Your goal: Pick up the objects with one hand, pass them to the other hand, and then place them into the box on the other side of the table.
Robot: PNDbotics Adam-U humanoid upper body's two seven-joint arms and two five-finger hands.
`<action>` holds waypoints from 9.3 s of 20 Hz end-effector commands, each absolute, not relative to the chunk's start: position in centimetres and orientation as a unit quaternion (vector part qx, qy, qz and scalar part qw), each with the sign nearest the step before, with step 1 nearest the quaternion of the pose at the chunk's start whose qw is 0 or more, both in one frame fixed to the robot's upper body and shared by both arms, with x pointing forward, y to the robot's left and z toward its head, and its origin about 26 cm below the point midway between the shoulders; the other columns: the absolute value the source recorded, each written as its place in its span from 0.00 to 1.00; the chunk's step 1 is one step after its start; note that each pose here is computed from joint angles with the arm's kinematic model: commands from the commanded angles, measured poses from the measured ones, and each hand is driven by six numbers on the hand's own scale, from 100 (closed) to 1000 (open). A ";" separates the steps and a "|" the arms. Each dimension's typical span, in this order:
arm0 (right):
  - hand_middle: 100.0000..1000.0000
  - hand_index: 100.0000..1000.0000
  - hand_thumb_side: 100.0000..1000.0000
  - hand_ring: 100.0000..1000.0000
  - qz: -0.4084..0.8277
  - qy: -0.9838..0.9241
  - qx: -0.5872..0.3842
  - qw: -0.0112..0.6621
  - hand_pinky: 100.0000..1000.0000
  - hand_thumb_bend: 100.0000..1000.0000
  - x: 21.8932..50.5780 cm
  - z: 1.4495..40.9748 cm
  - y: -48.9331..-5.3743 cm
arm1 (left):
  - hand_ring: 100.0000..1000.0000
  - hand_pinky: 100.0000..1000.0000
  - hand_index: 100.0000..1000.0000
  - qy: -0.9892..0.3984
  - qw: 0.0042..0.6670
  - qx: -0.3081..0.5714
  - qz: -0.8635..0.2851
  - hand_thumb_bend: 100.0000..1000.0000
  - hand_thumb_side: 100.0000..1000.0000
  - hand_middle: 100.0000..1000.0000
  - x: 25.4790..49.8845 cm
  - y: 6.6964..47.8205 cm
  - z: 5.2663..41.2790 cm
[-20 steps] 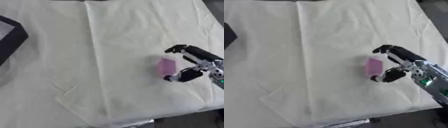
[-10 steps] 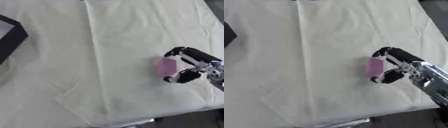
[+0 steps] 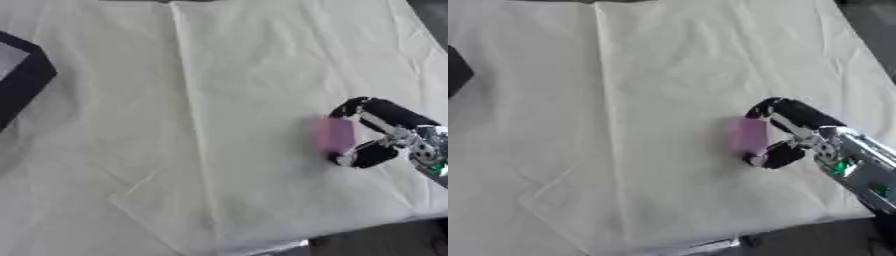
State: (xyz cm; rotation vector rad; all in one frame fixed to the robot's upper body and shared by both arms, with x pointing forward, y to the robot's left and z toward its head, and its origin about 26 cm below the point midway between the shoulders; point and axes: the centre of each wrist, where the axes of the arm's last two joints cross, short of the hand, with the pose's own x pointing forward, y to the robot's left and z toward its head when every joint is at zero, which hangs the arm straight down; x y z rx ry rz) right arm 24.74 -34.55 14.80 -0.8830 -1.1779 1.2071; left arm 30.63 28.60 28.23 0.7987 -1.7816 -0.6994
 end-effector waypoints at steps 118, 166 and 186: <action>0.50 0.47 0.00 0.65 0.254 -0.848 -0.119 0.450 0.73 0.27 28.5 18.4 -17.7 | 0.70 0.87 0.72 -0.734 0.232 0.130 -0.625 0.64 0.15 0.74 28.5 12.3 32.3; 0.49 0.46 0.00 0.65 0.291 -0.868 -0.094 0.391 0.70 0.12 27.6 17.2 -15.9 | 0.70 0.83 0.73 -0.701 0.251 0.202 -0.636 0.60 0.16 0.71 31.0 7.2 30.6; 0.48 0.46 0.00 0.66 0.309 -0.869 -0.090 0.376 0.70 0.12 27.6 17.5 -15.4 | 0.70 0.83 0.76 -0.678 0.260 0.195 -0.659 0.65 0.17 0.74 33.6 5.9 28.0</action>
